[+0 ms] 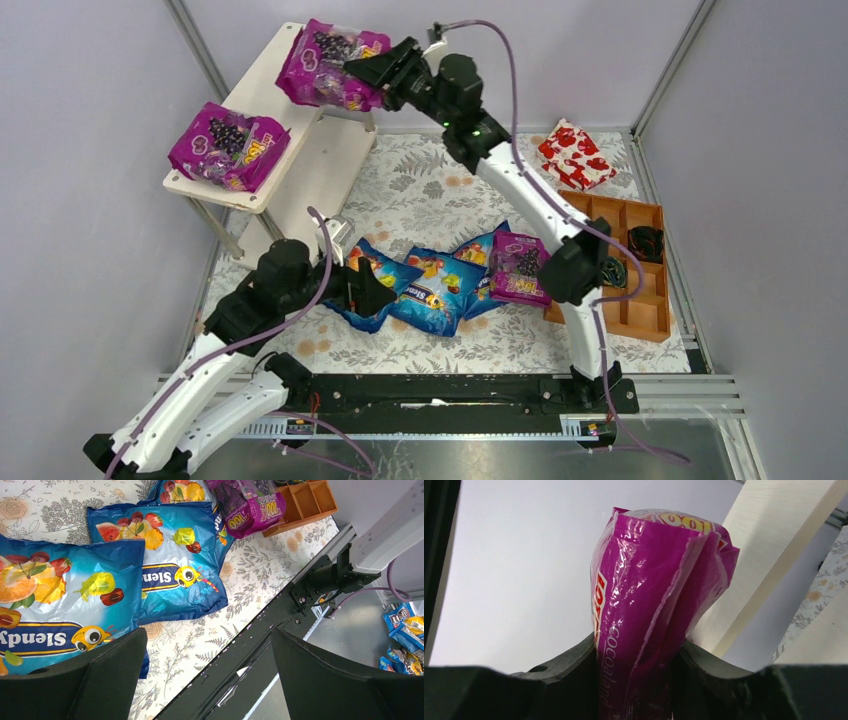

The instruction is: Place and organize the candy bags onto the shelf

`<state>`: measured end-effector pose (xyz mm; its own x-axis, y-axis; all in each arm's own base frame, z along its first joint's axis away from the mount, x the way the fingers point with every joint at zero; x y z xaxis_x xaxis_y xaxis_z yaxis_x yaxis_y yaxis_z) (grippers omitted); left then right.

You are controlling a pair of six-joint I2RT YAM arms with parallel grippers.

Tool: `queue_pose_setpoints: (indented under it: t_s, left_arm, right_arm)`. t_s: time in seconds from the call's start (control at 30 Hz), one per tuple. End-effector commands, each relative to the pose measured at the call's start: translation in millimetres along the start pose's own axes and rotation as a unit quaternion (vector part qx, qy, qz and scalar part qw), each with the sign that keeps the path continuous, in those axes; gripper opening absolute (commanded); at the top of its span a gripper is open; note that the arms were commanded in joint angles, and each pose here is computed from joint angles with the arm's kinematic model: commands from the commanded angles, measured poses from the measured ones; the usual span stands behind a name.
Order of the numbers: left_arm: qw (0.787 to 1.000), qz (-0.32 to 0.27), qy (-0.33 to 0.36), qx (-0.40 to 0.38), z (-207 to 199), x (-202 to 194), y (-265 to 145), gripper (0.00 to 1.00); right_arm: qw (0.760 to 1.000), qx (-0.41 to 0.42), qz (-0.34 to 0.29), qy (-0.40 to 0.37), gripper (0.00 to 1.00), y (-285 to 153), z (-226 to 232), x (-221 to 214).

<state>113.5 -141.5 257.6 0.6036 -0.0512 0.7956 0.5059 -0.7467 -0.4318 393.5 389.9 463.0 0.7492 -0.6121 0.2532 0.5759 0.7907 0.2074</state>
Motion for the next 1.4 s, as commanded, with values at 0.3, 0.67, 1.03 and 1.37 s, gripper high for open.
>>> queue_pose_setpoints:
  t_s: [0.3, 0.67, 1.03, 1.37]
  left_arm:
    - [0.998, -0.051, 0.017, -0.024, -8, 11, -7, 0.99]
    - [0.995, -0.095, -0.008, -0.040, -25, 40, -22, 0.99]
    - [0.936, -0.277, -0.189, -0.104, -64, 151, -29, 0.99]
    - [0.872, -0.302, -0.343, -0.176, -65, 188, 22, 0.99]
  right_arm:
    - [0.995, 0.057, -0.082, -0.030, 0.49, 26, 22, 2]
    - [0.994, 0.071, -0.040, -0.068, 0.52, -38, 45, 0]
    - [0.989, 0.137, -0.056, 0.008, 0.51, -139, 43, -14]
    - [0.980, 0.169, -0.084, 0.064, 0.49, -173, 41, -18]
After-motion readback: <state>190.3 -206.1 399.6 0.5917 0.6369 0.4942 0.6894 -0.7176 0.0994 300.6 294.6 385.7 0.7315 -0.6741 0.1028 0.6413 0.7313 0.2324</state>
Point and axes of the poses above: each gripper's point midway between its finger pads, its own y axis out along the fingers, its own z axis along the line the jaws close on, x = y × z, the point moved 7 cm from there along -y, back along the fingers, and after that the axes turned 5 degrees about y, right-handed, at the moved point
